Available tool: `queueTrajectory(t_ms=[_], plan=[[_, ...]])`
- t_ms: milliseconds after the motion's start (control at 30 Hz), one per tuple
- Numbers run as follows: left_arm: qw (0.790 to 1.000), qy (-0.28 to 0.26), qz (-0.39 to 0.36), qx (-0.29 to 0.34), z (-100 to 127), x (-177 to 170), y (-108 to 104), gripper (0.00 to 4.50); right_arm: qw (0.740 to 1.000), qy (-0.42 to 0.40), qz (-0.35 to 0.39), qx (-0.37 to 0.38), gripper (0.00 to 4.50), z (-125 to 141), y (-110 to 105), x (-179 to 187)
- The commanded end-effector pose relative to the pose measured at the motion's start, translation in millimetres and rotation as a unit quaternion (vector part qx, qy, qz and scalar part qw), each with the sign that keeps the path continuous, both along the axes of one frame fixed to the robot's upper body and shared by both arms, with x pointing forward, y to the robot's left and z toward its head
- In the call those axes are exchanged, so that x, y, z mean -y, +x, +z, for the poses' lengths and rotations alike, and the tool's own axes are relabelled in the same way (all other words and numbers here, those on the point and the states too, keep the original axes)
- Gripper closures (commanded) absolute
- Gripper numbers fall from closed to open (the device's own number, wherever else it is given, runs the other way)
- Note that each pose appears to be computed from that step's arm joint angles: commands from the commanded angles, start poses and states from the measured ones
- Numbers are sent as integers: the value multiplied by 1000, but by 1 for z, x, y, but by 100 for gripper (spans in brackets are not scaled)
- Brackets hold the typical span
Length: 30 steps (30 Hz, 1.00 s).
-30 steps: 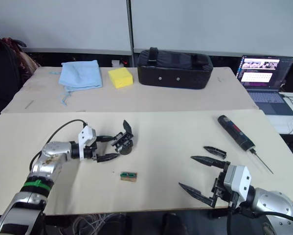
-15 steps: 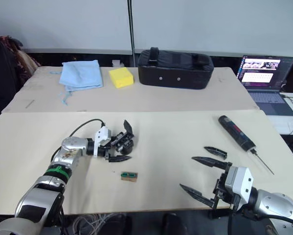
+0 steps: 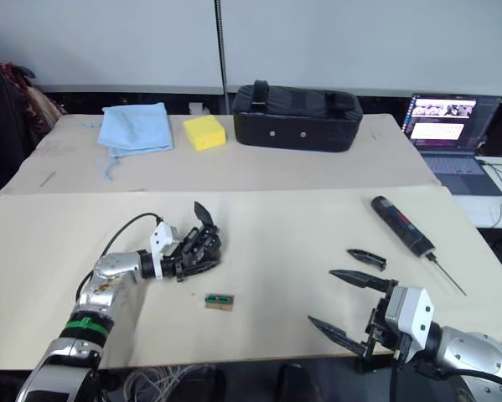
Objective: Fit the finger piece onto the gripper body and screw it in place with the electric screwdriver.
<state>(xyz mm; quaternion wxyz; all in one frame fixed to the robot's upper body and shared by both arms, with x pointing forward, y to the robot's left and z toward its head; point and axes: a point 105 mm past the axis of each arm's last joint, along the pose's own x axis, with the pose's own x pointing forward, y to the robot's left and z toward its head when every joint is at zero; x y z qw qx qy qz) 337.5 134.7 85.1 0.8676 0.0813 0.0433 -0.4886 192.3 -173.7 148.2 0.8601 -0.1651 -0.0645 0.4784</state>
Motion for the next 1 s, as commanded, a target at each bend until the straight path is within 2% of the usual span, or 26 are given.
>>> queueTrajectory(t_ms=[33,167,400,567,667,1000], plan=[[997,-19,35,59,41,14,-2,215,1000,-1,2,12,0,6,1,0],[996,-18,68,48,36,25,-8,215,1000,-2,-5,16,0,7,4,5],[998,-4,57,20,17,32,-9,215,1000,-2,9,7,0,5,4,3],[998,-1,63,13,15,22,-4,215,1000,-7,7,1,0,4,2,6],[998,-10,63,3,14,24,-4,215,1000,-15,4,-5,0,1,-2,7],[997,10,76,5,6,33,-3,215,1000,-14,4,-8,0,0,-1,4]])
